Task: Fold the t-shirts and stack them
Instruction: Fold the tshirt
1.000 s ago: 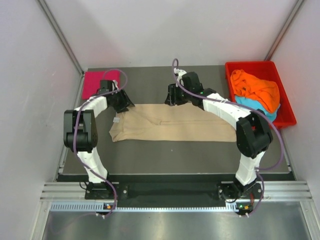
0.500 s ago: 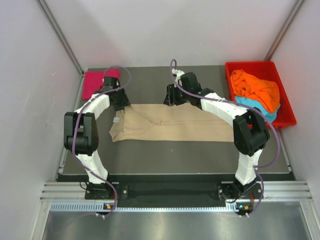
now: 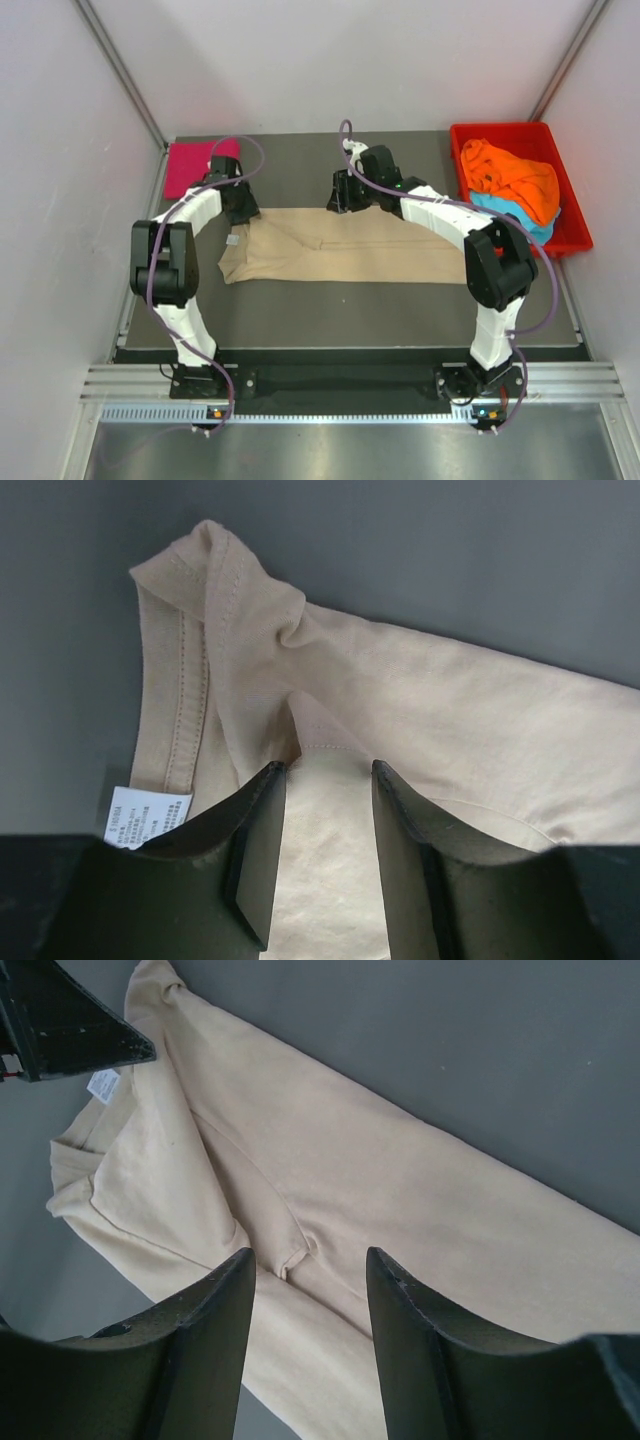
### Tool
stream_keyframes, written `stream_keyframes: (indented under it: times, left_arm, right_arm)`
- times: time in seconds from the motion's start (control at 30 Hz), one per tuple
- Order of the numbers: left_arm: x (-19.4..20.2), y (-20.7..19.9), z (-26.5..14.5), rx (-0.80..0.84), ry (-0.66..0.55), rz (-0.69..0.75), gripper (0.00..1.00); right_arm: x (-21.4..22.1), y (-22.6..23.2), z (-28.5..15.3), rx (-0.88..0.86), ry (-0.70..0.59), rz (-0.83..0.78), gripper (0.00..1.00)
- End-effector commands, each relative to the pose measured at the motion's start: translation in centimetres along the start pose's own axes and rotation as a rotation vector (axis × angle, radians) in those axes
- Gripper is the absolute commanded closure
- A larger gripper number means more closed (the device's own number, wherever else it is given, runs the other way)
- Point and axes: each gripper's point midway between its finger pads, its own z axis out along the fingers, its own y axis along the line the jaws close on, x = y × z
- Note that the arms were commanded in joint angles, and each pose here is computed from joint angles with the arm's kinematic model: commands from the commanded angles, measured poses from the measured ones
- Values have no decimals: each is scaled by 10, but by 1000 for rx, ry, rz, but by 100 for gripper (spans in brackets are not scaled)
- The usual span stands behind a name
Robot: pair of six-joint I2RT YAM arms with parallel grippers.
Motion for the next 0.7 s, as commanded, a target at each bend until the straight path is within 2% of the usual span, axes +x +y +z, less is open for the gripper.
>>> stream_keyframes:
  times: [0.0,0.03,0.13,0.3,0.47,0.67]
  left_arm:
    - [-7,-10,3,16,-18,9,55]
    - [-6,-11,5,20,-7,13,55]
    - [-8,-21,7,53,-9,42,66]
    - [-15,-58,-14,142,-75,153,100]
    - [-13,-75,-38,213,-105,138,100]
    - [16,-55,-50,167,-75,97,100]
  right_arm:
    - [-31,15,-6,-34,-85,-45,52]
    - [-31,16,-6,-36,-86,-44,52]
    - [-30,18,-7,-36,-85,-47,52]
    - [-30,19,-6,-45,-95,-59,52]
    - [-21,43,11,-174,-72,-82,55]
    - [-4,68,42,-292,-27,-106,58]
